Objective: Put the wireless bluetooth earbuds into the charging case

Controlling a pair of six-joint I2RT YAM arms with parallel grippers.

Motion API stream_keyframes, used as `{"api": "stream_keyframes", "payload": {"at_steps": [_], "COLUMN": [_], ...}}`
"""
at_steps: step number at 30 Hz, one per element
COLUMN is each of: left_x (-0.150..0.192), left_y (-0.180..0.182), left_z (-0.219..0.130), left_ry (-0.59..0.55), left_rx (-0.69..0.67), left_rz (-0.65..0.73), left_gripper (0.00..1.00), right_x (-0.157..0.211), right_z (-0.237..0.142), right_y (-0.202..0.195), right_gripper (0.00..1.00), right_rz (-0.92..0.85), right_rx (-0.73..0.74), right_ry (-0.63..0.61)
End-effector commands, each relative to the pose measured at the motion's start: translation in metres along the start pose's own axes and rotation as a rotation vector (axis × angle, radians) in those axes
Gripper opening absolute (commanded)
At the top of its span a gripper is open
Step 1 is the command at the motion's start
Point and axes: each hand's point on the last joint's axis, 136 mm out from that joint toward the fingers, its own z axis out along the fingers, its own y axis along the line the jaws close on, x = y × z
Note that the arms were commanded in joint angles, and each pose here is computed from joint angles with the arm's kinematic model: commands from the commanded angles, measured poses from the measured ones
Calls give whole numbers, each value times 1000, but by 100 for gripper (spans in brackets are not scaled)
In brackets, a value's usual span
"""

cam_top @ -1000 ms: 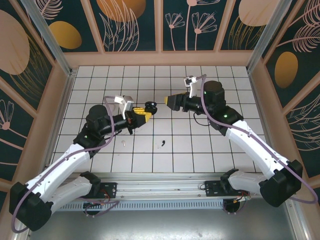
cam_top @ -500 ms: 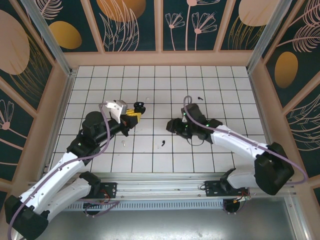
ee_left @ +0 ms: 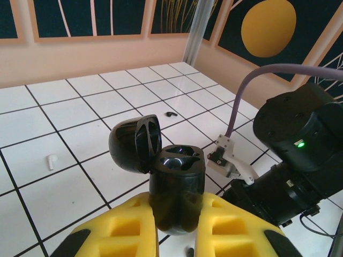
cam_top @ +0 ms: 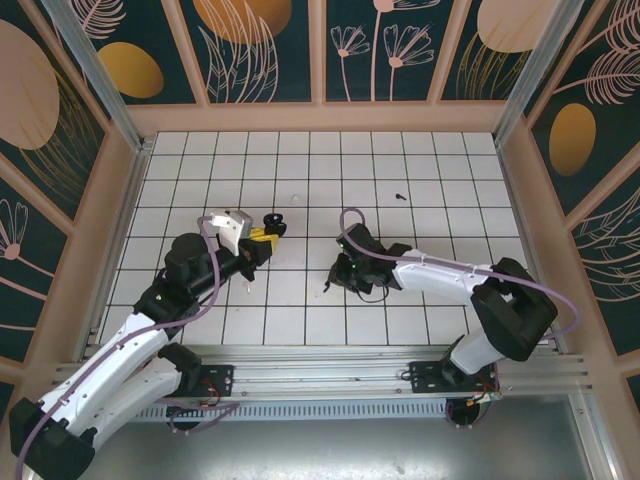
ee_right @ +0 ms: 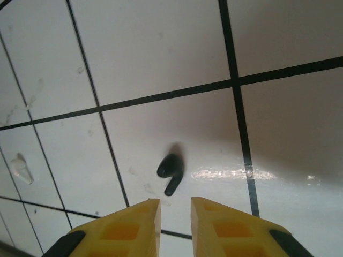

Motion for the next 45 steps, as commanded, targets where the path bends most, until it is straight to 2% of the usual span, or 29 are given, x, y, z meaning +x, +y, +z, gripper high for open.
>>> {"api": "stream_keyframes", "payload": {"at_steps": [1, 21, 38, 42, 45], "left_x": [-4, 1, 0, -2, -2], "left_y": [0, 2, 1, 1, 1], "left_z": [0, 7, 6, 5, 5], "left_ry": [-19, 4, 2, 1, -1], "left_rx": [-4, -3, 1, -1, -1], "left_rz": [22, 26, 18, 20, 20], "left_gripper": [0, 0, 0, 0, 0], "right_x": [0, 4, -4, -5, -3], "right_z": [7, 35, 25, 17, 16], "right_y": [8, 17, 33, 30, 21], "right_gripper": [21, 17, 16, 18, 23], "right_rz": [13, -47, -163, -188, -197], "right_rx": [2, 40, 115, 131, 170], "right_ry": [0, 55, 18, 12, 26]}}
